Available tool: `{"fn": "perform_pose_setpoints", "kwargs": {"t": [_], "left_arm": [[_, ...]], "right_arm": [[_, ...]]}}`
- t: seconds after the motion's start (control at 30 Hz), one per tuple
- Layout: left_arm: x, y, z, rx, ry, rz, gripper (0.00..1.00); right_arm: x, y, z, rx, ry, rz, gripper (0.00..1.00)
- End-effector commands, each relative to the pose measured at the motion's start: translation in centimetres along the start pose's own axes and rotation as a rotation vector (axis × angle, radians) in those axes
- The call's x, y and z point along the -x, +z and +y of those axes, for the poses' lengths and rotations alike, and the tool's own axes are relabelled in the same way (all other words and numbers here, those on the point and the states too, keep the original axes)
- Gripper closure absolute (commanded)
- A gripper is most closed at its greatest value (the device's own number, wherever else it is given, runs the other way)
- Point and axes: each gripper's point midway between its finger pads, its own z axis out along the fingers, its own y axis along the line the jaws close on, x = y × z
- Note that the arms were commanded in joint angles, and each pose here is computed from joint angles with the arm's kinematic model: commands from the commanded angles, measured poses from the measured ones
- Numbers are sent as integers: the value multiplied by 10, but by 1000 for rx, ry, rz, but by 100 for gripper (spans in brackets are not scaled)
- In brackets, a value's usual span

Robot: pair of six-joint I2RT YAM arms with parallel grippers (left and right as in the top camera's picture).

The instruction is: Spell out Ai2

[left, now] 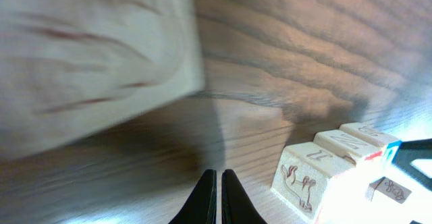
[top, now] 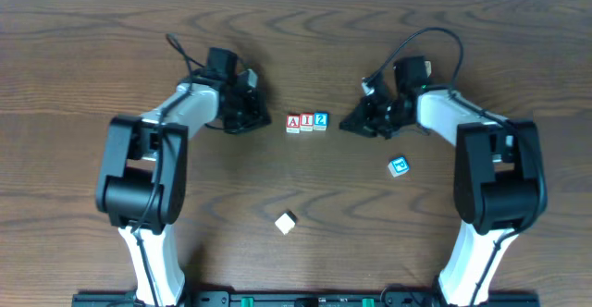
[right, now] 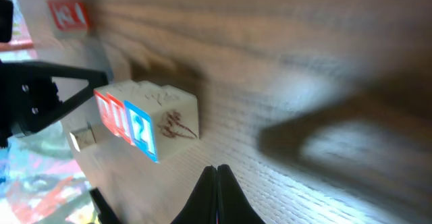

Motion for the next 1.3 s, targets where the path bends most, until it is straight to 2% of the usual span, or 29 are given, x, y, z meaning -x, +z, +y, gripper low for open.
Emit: {"fn": "perform_pose_setpoints", "kwargs": {"t": [0.0,0.13,0.27,0.43,0.47,0.57,0.7,0.73,0.77,0.8,0.83,0.87,1.0,1.27], "left_arm": [[23,-54,-23,1,128,-141,94],[23,-104,-43,18,226,-231,94],[-8,-151,-58,50,313,-238,94],[-65,-212,-76,71,379,-288,94],[-88,-223,-77,89,410,-325,94],[-131,-229,-69,102,409,-385,94],[-177,-229,-62,44,413,-438,94],[-183,-232,-62,25,413,-457,94],[-187,-237,-63,9,416,-480,91],[-189,-241,-65,-3,415,-496,71],[-191,-246,-67,-18,408,-518,29],[-192,-249,-68,-30,400,-532,5],[-196,-253,-70,-64,357,-539,5],[-196,-252,-70,-62,356,-538,5]], "right_arm": [[21,-31,19,-75,-106,-71,99],[22,-77,45,-180,-173,-150,99],[-6,-132,71,-273,-226,-217,99],[-73,-199,110,-310,-384,-296,98],[-97,-213,115,-310,-430,-325,98],[-147,-229,113,-300,-481,-378,98],[-200,-235,99,-282,-528,-454,99],[-210,-237,97,-273,-533,-480,93],[-219,-240,97,-263,-540,-508,70],[-225,-243,98,-255,-547,-532,40],[-230,-247,100,-247,-557,-556,10],[-234,-250,102,-241,-572,-580,1],[-246,-258,106,-226,-606,-632,1],[-247,-258,105,-227,-606,-632,1]]}}
